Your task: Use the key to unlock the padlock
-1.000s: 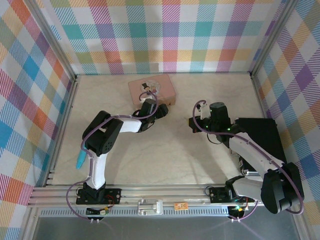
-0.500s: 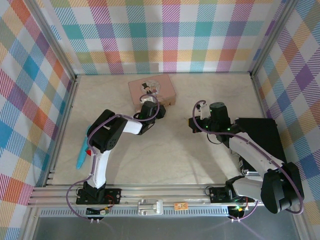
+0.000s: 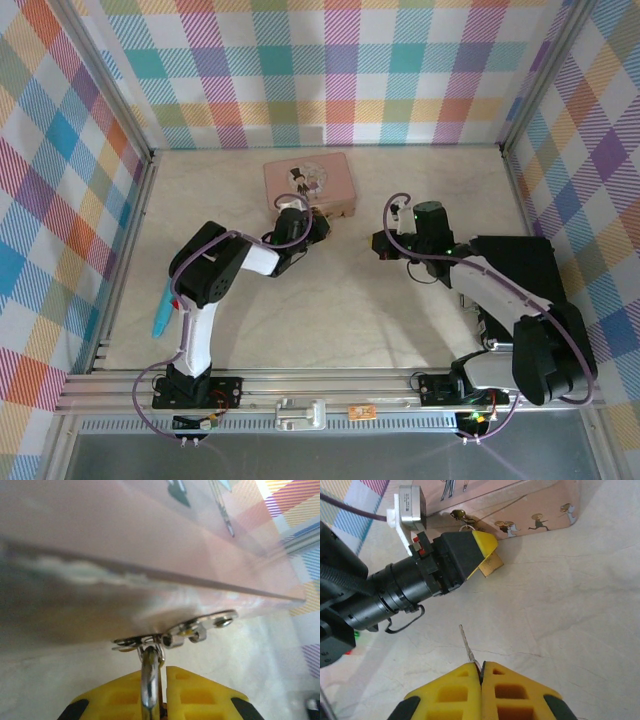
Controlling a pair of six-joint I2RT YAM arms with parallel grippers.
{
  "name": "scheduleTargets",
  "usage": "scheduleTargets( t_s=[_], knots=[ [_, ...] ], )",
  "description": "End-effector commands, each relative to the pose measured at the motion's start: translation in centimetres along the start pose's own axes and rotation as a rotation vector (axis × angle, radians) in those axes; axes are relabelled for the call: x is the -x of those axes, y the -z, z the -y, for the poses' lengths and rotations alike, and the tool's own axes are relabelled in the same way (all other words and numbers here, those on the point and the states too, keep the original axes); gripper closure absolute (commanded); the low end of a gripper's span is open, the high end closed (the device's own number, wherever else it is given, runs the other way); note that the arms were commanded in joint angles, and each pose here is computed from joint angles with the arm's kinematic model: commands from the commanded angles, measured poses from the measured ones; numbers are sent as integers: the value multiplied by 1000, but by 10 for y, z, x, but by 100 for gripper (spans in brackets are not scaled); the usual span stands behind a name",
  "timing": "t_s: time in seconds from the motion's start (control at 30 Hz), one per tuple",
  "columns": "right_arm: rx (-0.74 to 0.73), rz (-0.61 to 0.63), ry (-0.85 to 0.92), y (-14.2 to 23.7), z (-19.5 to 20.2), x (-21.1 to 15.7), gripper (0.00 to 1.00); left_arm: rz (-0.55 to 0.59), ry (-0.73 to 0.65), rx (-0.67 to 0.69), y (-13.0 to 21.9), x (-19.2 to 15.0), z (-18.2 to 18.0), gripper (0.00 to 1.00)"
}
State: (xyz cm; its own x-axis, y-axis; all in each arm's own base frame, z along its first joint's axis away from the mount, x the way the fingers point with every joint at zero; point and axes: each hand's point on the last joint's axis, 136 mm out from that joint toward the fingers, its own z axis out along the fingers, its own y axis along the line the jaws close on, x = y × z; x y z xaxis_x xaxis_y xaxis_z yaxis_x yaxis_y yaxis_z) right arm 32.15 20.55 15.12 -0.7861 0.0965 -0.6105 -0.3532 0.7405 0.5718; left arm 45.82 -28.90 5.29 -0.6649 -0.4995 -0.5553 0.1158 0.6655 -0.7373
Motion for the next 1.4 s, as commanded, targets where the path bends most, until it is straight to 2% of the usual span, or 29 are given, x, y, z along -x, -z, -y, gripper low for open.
scheduleTargets(
  t_s=[0.0, 0.2, 0.43, 0.7, 1.03, 1.37],
  knots=[
    [105, 9, -75, -6, -10, 3, 100, -101, 262, -106, 8, -12, 9, 100],
    [201, -20, -175, -20, -7, -7, 100, -112, 458, -303, 13, -2, 40, 100],
    [355, -63, -220, -38, -15, -7, 100, -107, 540, -393, 33, 4, 52, 100],
    [406, -59, -249, -58, -12, 6, 100, -116, 549, -401, 33, 3, 53, 100],
    [452, -27, -221, -64, -21, 26, 100, -112, 529, -395, 35, 5, 55, 100],
    [474, -28, -219, -78, -25, 31, 100, -94, 515, -404, 35, 10, 59, 100]
  ],
)
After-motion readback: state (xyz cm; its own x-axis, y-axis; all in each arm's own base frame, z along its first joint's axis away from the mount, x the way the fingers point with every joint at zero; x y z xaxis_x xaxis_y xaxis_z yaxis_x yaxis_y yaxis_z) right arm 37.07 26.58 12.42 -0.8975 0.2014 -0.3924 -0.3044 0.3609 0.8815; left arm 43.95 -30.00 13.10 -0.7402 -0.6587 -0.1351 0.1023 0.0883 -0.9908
